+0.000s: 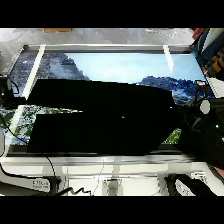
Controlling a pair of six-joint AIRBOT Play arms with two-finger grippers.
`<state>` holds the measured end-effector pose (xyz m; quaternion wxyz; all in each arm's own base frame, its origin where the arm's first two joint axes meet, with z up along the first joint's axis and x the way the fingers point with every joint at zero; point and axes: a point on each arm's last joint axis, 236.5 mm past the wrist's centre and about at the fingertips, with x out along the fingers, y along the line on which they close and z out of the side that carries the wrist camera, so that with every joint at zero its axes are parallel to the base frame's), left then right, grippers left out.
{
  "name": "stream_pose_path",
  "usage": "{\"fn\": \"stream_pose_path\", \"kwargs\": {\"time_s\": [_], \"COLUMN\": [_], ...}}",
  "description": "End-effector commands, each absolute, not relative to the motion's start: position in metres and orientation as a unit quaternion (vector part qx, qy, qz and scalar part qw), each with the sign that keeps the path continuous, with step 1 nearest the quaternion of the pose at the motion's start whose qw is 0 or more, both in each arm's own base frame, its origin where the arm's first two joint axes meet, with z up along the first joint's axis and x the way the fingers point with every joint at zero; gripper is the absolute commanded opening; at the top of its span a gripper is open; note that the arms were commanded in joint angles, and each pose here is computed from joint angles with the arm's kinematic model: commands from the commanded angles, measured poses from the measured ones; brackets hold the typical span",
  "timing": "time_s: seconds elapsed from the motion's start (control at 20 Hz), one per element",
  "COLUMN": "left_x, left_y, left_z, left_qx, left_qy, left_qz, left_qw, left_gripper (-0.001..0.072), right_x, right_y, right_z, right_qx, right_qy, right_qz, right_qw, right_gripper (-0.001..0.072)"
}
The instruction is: Fold the clothes and pants, and hang the long-sleeved shirts on hangers.
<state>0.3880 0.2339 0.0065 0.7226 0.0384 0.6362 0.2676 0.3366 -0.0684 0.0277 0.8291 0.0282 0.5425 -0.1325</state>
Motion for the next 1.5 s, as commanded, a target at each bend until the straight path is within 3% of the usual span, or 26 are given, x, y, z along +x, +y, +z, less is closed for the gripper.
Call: {"fn": "stream_pose_path", "kwargs": {"time_s": [0.0, 0.15, 0.35, 0.55, 0.6, 0.7, 0.75, 1.1, 1.45], "left_x": [0.354, 0.331, 0.249, 0.214, 0.202, 0.184, 0.178, 0.158, 0.179], "left_y": [0.199, 0.187, 0.182, 0.164, 0.161, 0.15, 0.144, 0.117, 0.154], "left_z": [0.025, 0.037, 0.015, -0.011, -0.024, -0.048, -0.058, -0.109, -0.123], "left_qx": [0.021, -0.075, -0.152, -0.314, -0.345, -0.381, -0.39, -0.416, -0.418], "left_qy": [0.673, 0.619, 0.614, 0.534, 0.533, 0.542, 0.548, 0.559, 0.474], "left_qz": [0.164, 0.151, 0.132, 0.13, 0.139, 0.147, 0.148, 0.167, 0.249], "left_qw": [0.721, 0.767, 0.763, 0.774, 0.76, 0.735, 0.725, 0.698, 0.734], "left_gripper": [0.0008, 0.0007, 0.0007, 0.001, 0.0052, 0.0397, 0.0478, 0.0481, 0.0476], "right_x": [0.342, 0.344, 0.346, 0.347, 0.347, 0.347, 0.346, 0.349, 0.349], "right_y": [-0.058, -0.055, -0.049, -0.045, -0.044, -0.044, -0.044, -0.044, -0.044], "right_z": [0.029, 0.029, 0.029, 0.029, 0.029, 0.029, 0.029, 0.03, 0.03], "right_qx": [0.049, 0.058, 0.069, 0.079, 0.08, 0.08, 0.08, 0.08, 0.08], "right_qy": [0.534, 0.531, 0.53, 0.529, 0.529, 0.529, 0.529, 0.524, 0.524], "right_qz": [-0.12, -0.115, -0.109, -0.103, -0.103, -0.103, -0.103, -0.102, -0.102], "right_qw": [0.835, 0.838, 0.838, 0.839, 0.839, 0.838, 0.838, 0.842, 0.842], "right_gripper": [0.0028, 0.0027, 0.0028, 0.0028, 0.0027, 0.0028, 0.0028, 0.0027, 0.0028]}}
